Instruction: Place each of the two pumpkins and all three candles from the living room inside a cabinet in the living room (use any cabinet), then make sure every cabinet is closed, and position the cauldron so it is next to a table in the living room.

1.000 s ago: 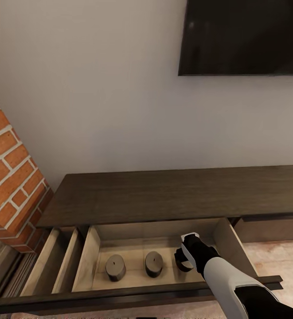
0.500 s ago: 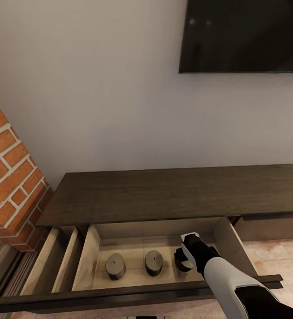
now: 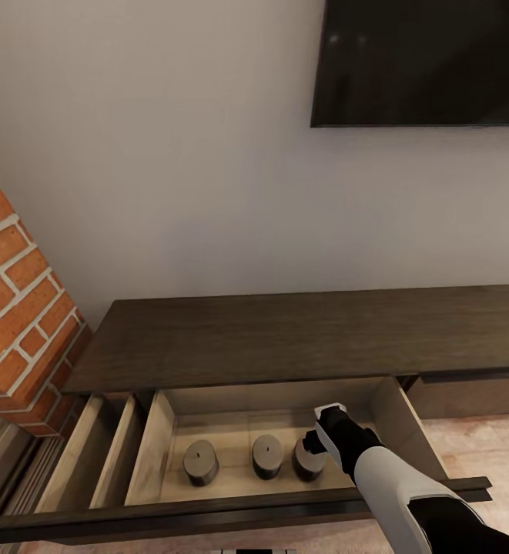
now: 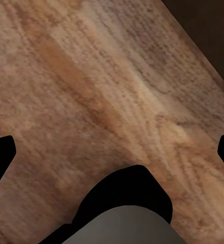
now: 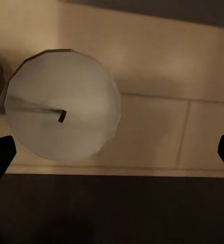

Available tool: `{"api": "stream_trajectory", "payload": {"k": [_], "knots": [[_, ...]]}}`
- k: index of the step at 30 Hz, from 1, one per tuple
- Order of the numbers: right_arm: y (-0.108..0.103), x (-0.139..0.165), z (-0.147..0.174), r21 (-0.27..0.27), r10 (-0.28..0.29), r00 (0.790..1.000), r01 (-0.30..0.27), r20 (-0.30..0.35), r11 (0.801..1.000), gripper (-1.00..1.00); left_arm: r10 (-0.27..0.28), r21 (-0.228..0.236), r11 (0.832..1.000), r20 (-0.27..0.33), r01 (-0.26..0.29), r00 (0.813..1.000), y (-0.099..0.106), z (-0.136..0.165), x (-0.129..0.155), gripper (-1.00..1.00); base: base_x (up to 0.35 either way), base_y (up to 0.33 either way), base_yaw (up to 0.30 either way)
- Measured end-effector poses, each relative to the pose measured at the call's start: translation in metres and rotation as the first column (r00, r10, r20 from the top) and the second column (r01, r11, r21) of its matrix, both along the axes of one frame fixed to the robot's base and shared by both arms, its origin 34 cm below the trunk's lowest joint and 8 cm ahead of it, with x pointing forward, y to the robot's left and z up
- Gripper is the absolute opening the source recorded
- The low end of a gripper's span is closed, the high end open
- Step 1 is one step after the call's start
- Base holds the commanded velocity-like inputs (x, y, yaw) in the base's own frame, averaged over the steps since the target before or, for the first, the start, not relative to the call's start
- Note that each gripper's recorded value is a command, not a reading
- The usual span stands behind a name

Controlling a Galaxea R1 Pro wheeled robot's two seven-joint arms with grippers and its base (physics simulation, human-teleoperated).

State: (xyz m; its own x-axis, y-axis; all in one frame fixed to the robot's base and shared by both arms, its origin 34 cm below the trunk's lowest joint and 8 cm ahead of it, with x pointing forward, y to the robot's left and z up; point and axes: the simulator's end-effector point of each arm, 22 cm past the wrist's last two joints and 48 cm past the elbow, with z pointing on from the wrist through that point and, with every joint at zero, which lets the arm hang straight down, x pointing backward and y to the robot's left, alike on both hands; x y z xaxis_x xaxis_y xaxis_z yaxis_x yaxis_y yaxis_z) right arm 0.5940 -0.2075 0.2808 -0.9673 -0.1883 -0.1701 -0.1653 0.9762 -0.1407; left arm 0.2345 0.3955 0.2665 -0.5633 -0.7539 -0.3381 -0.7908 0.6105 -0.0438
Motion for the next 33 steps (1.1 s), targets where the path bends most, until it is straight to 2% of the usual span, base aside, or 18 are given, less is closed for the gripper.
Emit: {"api": "stream_trajectory", "payload": {"k": [7, 16, 33], "knots": [[0.000, 0.004, 0.002, 0.001, 0.000, 1.000, 0.000, 0.012, 1.000, 1.00, -0.001, -0.001, 1.000, 0.001, 0.001, 1.000, 0.000, 0.000, 0.000, 1.00, 0.000, 0.000, 0.000], [-0.002, 0.055, 0.044, 0.026, -0.026, 0.988, 0.022, 0.152, 0.999, 1.00, -0.002, -0.001, 1.000, 0.001, 0.002, 1.000, -0.001, 0.000, 0.000, 1.00, 0.000, 0.000, 0.000], [-0.007, 0.050, 0.057, 0.018, -0.041, 0.992, 0.039, 0.119, 0.999, 1.00, -0.001, -0.002, 1.000, -0.002, 0.001, 1.000, -0.001, -0.001, -0.001, 1.00, 0.000, 0.000, 0.000]]}}
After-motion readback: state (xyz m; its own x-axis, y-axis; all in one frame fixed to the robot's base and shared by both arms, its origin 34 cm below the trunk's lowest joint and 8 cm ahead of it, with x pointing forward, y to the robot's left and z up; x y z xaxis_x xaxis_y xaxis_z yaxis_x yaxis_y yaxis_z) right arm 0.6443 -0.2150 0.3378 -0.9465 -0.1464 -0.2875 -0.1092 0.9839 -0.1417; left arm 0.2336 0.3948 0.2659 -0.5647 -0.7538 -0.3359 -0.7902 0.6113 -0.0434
